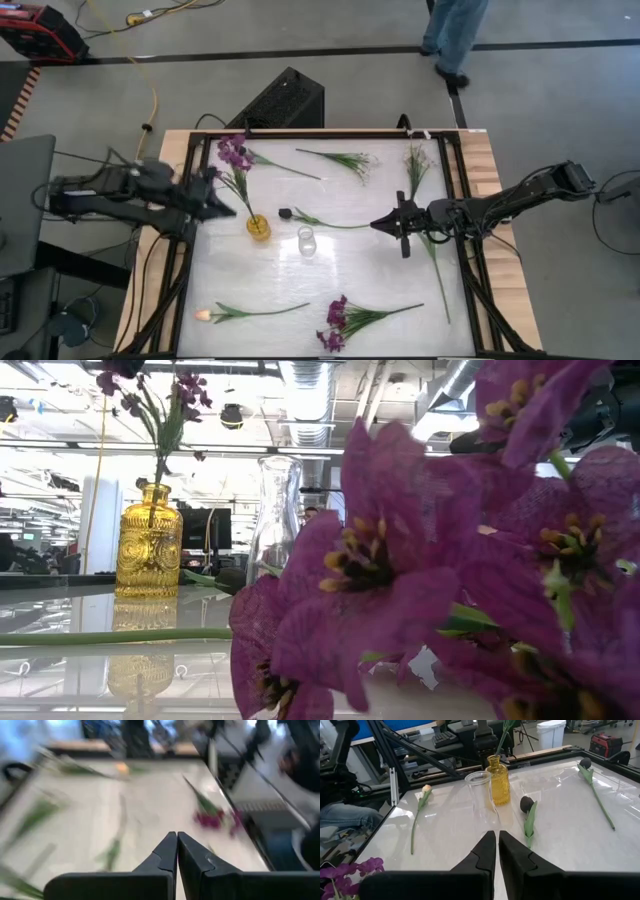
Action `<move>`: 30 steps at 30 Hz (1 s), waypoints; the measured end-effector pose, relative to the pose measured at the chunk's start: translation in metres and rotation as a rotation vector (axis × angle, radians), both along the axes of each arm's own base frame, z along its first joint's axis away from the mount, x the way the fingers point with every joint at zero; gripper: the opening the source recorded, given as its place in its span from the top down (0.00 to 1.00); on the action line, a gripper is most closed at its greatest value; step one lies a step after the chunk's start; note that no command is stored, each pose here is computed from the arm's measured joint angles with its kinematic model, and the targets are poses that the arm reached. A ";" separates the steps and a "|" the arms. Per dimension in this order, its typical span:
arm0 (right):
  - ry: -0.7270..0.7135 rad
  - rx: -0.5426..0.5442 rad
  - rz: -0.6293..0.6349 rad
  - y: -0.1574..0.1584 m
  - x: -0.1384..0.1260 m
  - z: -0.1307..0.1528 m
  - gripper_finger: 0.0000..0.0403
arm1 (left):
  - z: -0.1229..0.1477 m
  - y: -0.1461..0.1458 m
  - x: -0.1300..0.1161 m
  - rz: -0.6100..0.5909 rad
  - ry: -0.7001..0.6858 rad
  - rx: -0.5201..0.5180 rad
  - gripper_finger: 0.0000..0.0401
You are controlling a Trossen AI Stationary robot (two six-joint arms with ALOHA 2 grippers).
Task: Sort flowers into vase by color
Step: Put the top purple flower into the yellow vase
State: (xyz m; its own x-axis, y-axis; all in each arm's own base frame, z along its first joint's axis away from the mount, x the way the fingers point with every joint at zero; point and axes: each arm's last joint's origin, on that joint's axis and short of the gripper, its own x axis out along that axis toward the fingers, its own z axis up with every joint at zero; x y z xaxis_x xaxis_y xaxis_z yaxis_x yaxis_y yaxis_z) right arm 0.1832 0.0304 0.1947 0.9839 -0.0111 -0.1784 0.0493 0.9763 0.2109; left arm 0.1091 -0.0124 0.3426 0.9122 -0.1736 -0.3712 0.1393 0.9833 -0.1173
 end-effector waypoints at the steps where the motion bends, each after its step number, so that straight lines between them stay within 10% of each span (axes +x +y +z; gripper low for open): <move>1: 0.000 0.000 0.000 0.000 0.000 0.000 0.87 | -0.009 -0.004 0.002 -0.029 0.032 0.004 1.00; 19: -0.001 0.000 -0.003 0.000 0.000 0.000 0.87 | -0.053 -0.012 -0.014 0.351 0.520 0.064 1.00; 30: -0.001 0.000 -0.005 0.000 0.000 0.000 0.87 | -0.001 -0.011 -0.014 0.269 0.268 0.080 1.00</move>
State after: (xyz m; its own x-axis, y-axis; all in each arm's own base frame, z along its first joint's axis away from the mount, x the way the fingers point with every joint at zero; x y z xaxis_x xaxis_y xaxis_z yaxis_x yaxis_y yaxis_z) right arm 0.1833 0.0300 0.1947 0.9840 -0.0161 -0.1776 0.0541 0.9759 0.2112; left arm 0.0950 -0.0234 0.3419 0.7899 0.0977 -0.6055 -0.1497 0.9881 -0.0359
